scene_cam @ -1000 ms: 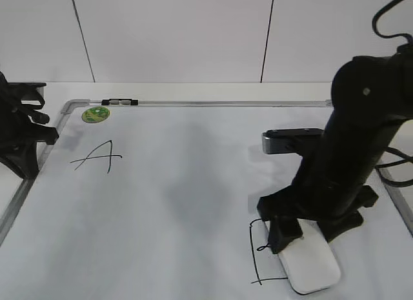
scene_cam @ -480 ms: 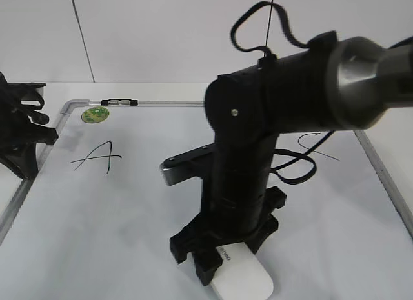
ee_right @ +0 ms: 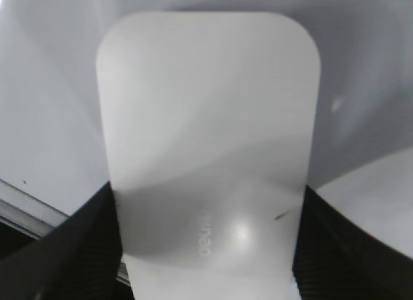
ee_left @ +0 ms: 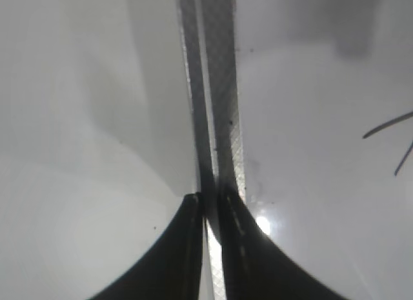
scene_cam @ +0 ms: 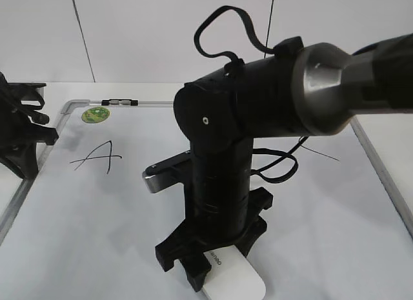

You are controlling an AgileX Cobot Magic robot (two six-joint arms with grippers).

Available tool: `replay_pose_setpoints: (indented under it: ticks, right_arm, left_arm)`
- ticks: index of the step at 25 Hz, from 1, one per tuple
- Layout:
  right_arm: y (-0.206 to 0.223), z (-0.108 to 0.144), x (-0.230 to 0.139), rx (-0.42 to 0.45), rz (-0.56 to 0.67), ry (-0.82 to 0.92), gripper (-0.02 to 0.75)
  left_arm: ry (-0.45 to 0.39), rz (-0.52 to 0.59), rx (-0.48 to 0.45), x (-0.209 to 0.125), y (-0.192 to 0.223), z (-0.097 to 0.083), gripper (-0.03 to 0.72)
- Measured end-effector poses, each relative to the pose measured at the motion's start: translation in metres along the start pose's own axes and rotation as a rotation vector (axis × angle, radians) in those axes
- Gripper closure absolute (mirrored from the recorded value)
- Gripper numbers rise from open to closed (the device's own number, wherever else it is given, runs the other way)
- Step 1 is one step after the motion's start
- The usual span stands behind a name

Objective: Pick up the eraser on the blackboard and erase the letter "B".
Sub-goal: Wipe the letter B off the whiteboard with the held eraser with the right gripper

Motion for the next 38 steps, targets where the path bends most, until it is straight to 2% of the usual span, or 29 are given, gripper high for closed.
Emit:
replay_pose_setpoints:
  ticks: [4,6,14,20,25,32,38]
  right_arm:
    - [-0.001,-0.009,0.003,0.013,0.003,0.041,0.206]
    - [-0.002,-0.023,0.006,0.019,0.002,0.083,0.206]
    - [-0.007,-0.103,0.016,-0.064,-0.009,0.231,0.206]
    - [-0.010,-0.141,0.014,-0.057,-0.008,0.284,0.206]
    - [-0.019,-0.146,0.009,-0.015,-0.050,0.243,0.206]
    - [-0.045,-0.143,-0.043,-0.035,-0.131,0.215,0.206]
    - [-0.028,-0.137,-0.064,0.002,-0.118,0.237,0.206]
  left_arm:
    - [-0.001,-0.002,-0.001,0.000,0.000,0.000,0.636]
    - [-0.002,-0.002,-0.003,0.000,0.000,0.000,0.636]
    - [-0.002,-0.002,-0.003,0.000,0.000,0.000,0.636]
    - [-0.002,-0.002,-0.003,0.000,0.000,0.000,0.636]
    - [-0.007,0.005,-0.012,-0.001,0.000,-0.001,0.636]
    - [-0.011,0.010,-0.019,-0.001,0.000,-0.002,0.636]
    - [-0.012,0.009,-0.021,-0.001,0.000,-0.003,0.636]
Point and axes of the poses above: a point on each arm's last joint axis where the gripper is mounted, y pointing out along that axis toward the gripper, z along the wrist's bending axis when the last joint is at zero, x = y × z, the point moved 3 cm from there along y, pointing out along that axis toward the gripper, and after that the axes turned 4 degrees about y, right-handed, at the moved point
